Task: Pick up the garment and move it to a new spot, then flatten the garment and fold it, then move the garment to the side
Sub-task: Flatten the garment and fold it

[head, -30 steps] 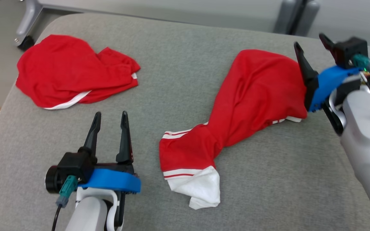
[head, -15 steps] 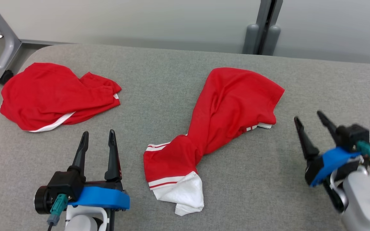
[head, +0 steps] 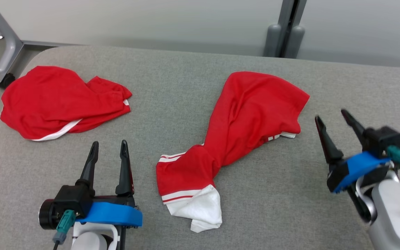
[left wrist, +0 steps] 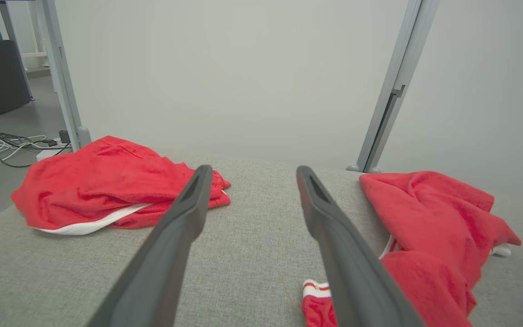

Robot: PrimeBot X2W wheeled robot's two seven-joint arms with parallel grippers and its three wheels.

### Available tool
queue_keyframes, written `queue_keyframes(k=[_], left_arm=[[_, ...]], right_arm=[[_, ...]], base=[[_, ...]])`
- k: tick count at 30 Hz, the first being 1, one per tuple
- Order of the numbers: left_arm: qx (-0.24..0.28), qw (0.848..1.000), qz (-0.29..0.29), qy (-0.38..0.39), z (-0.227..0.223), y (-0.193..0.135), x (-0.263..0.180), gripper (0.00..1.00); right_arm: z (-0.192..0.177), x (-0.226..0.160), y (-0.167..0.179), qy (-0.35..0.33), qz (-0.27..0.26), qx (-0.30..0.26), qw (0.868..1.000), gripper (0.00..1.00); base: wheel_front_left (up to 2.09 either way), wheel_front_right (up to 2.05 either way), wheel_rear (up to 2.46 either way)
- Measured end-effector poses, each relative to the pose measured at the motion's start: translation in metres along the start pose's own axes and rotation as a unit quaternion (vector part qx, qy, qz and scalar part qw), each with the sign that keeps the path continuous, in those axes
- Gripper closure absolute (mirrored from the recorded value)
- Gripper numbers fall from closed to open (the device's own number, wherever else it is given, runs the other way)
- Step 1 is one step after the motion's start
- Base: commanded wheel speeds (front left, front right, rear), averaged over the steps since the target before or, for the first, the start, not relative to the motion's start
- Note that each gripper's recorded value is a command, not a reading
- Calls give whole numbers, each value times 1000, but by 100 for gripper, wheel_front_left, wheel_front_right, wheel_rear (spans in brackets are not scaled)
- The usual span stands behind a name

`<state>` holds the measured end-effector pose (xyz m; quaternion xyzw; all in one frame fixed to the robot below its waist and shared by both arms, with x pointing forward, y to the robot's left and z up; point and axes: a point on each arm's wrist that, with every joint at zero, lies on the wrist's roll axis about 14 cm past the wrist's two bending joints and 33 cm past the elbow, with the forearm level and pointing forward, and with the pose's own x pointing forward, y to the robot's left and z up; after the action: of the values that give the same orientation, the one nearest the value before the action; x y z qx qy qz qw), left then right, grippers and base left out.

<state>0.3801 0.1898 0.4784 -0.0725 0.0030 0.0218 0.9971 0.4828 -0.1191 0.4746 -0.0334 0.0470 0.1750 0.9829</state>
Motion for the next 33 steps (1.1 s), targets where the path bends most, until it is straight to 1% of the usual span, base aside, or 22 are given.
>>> queue_keyframes(k=[5, 8, 10, 15, 22, 25, 28, 31, 32, 33], left_arm=[[1, 1000, 6, 4, -3, 4, 5, 0], [-2, 1000, 13, 5, -4, 8, 9, 0], [-3, 1000, 15, 8, -5, 9, 11, 0], [-6, 1000, 27, 13, -8, 14, 14, 0], [-7, 999, 37, 23, -15, 19, 20, 0], [-7, 999, 42, 26, -16, 22, 21, 0], [-6, 999, 45, 30, -18, 23, 22, 0], [-7, 998, 49, 31, -19, 25, 23, 0], [-6, 998, 49, 30, -18, 26, 24, 0], [-5, 998, 50, 30, -18, 27, 25, 0]], right_arm=[[27, 34, 0, -21, 7, -13, 1000, 0], [33, 54, 0, -21, 11, -19, 1000, 0], [30, 65, -3, -13, 10, -23, 1000, 0], [3, 88, -11, 33, 6, -33, 999, 0], [-54, 105, -12, 113, 9, -28, 993, 0], [-75, 110, -9, 142, 11, -20, 990, 0], [-94, 113, -1, 169, 13, 1, 986, 0], [-98, 120, 4, 175, 16, 8, 984, 0], [-100, 121, 7, 178, 19, 10, 984, 9], [-101, 121, 9, 180, 21, 12, 983, 56]], base=[[0, 0, 0], [0, 0, 0], [0, 0, 0], [0, 0, 0], [0, 0, 0], [0, 0, 0], [0, 0, 0], [0, 0, 0], [0, 0, 0], [0, 0, 0]])
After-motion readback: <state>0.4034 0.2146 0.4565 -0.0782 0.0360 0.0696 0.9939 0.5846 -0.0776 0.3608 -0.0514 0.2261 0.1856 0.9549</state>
